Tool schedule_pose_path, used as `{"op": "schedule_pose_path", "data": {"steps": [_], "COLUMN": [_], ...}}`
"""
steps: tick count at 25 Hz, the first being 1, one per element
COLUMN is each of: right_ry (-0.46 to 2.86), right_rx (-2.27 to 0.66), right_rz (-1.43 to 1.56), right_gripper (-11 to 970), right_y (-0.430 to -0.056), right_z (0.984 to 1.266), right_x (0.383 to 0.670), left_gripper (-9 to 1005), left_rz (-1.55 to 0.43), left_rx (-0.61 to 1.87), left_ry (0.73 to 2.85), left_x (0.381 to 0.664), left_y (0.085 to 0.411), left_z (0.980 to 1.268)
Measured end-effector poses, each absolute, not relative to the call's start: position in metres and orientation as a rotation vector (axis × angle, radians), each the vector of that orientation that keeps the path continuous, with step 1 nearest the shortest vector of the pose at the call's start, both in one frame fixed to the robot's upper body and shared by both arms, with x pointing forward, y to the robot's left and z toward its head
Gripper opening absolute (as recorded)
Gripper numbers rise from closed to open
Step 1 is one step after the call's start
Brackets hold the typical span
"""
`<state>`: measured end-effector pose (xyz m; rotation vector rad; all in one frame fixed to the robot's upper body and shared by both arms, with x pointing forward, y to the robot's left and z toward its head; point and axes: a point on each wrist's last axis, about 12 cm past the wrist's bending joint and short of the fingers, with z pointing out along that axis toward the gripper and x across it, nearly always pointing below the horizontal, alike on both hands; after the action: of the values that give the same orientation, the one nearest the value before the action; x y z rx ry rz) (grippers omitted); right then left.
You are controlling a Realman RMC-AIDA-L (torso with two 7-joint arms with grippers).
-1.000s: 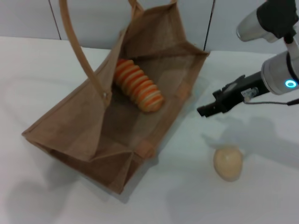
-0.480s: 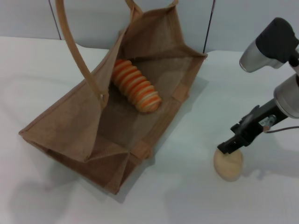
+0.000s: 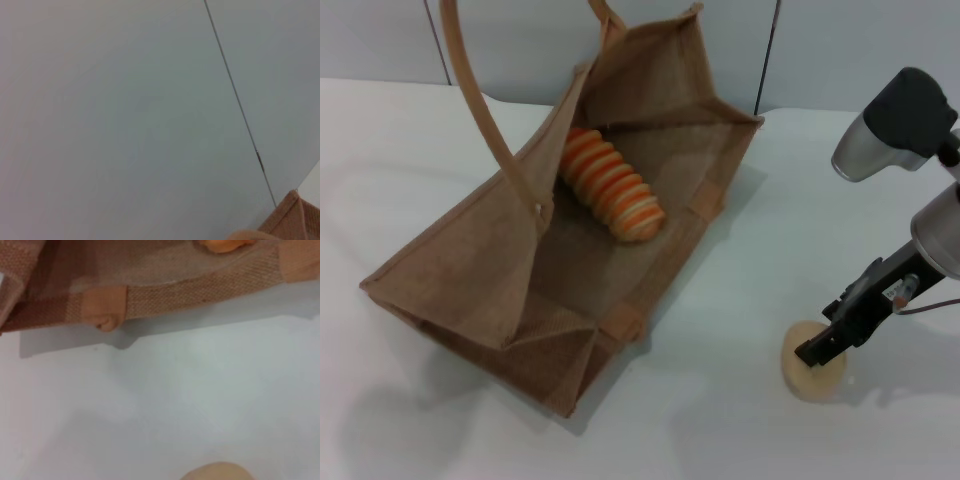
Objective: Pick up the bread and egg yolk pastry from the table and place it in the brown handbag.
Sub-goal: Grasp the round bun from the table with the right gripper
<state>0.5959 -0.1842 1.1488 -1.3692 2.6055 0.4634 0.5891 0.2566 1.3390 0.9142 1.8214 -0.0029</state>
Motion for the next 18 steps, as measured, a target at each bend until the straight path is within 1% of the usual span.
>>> {"op": "schedule_pose_path", "data": {"steps": [10, 18], "right_ry": [2.61, 2.627], "right_rx": [-1.382, -1.375], "right_rz": [0.509, 0.538], "right_gripper": [733, 733], "right_y": [-0.1803, -0.1803], "right_z": [1.1481, 1.1415], "right_x": [0.5916, 0.5903], "left_gripper": [111, 111], "left_rz": [-0.003, -0.004], "left_rx": [0.916, 0.917], "left_ry": [1.823, 1.821], "left_x": [0.589, 0.5895], "left_y": [0.2565, 0.2556], "left_z": [1.3389, 1.3395]}}
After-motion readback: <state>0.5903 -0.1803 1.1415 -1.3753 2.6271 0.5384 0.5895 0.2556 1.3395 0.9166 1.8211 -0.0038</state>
